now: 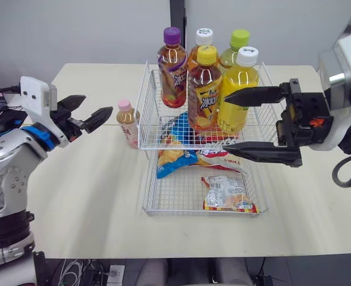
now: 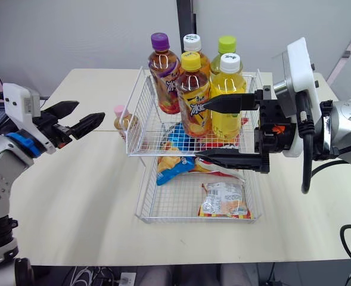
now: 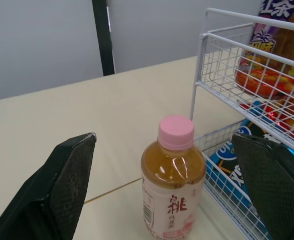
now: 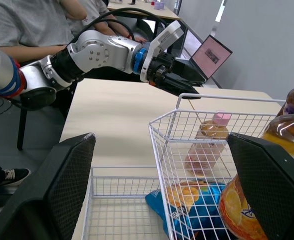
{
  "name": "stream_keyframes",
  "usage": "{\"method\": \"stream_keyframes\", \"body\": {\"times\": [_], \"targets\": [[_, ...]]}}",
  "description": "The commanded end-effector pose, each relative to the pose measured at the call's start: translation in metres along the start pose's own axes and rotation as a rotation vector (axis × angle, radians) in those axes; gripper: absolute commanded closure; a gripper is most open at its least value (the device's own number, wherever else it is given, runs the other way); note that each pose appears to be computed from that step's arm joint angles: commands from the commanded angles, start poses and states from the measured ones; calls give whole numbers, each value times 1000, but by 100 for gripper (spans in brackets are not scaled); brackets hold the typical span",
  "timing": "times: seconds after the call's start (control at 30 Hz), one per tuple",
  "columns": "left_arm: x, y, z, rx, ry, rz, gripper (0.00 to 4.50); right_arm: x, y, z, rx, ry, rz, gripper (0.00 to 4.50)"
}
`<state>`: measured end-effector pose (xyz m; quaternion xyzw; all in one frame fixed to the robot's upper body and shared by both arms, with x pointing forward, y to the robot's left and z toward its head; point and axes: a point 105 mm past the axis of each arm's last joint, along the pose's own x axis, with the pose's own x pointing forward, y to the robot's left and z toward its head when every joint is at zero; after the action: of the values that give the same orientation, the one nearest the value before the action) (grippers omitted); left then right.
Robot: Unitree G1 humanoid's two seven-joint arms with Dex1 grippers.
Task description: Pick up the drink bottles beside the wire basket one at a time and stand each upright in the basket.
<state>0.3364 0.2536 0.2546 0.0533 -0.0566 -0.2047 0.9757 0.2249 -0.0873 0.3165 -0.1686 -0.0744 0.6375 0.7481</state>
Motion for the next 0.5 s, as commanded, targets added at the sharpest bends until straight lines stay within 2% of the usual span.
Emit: {"method": "stream_keyframes", "body": {"times": [0.03,0.27,0.5], "targets": [[15,5,9,1,-51,71,1,1,3,9,-35,-19,8,0],[40,-18,2,-44,-19,-5,1,0,3,15,-32,-44,9,0],[58,-22,-9,-27,43,-1,1,0,6,15,-29,-44,15,0]]}}
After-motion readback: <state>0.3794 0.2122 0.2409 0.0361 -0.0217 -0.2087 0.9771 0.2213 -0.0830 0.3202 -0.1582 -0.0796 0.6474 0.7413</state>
